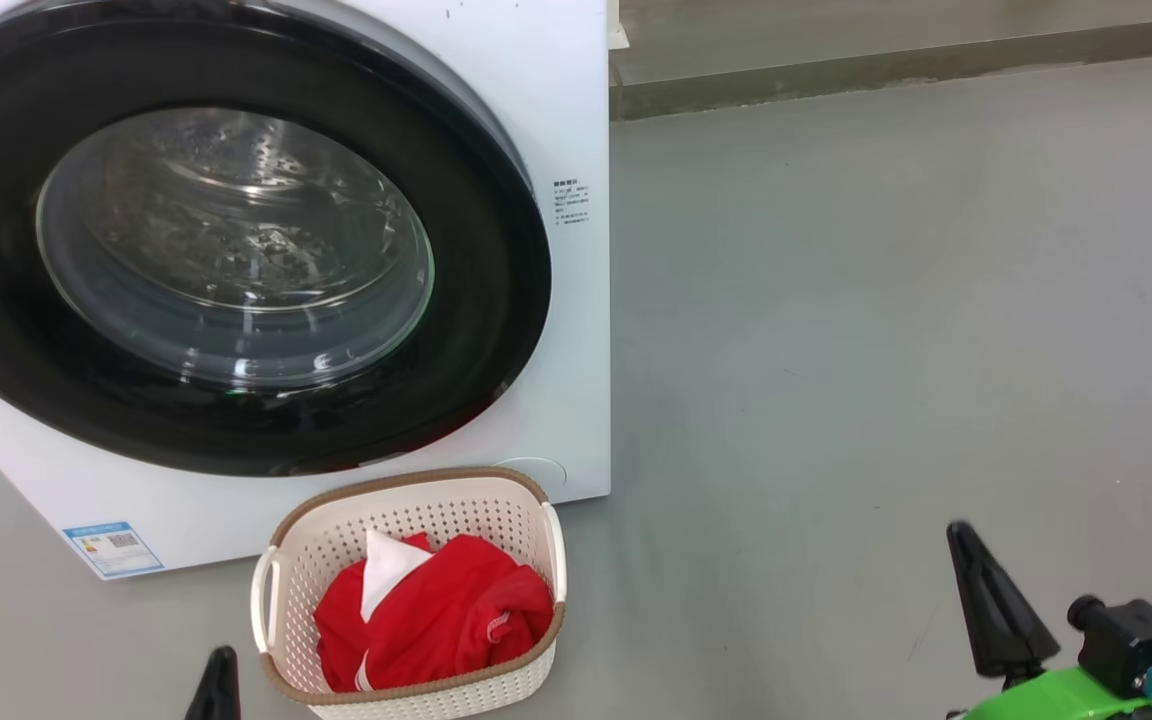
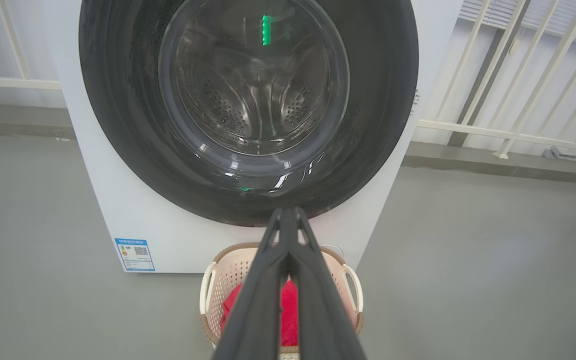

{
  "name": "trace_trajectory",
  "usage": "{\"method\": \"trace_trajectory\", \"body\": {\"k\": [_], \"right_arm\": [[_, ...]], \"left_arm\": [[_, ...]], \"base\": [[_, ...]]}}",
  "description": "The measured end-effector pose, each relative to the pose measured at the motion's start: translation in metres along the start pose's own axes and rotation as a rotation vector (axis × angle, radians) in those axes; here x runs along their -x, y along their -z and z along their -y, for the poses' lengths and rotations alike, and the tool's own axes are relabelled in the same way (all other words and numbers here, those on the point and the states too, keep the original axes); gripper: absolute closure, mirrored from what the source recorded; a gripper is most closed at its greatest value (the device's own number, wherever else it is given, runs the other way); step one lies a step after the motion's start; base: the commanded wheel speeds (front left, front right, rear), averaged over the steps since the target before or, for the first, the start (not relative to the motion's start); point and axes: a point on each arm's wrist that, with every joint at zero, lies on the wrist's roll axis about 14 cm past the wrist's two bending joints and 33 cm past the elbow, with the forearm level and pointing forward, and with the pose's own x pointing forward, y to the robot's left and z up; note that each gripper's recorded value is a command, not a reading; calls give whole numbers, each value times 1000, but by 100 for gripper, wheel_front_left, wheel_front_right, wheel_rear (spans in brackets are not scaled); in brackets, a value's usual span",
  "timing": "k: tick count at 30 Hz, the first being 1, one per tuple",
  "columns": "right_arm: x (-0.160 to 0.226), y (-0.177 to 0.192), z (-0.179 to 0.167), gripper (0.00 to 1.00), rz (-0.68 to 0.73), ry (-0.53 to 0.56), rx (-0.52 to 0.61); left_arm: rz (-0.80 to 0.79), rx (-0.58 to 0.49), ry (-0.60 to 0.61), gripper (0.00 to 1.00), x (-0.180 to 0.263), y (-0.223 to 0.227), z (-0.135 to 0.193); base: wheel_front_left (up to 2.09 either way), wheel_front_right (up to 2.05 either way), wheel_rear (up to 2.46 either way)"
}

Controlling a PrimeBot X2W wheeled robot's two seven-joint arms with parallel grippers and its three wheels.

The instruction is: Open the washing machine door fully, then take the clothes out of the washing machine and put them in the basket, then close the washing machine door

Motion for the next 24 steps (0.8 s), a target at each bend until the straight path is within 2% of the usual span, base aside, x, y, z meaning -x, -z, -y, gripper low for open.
{"method": "trace_trajectory", "body": {"k": [24], "right_arm": [[-3,14,5,100,-60,52,-227]], "left_arm": [[-56,240,-74,100,3,12,-12]], "base": [[0,0,0]]}}
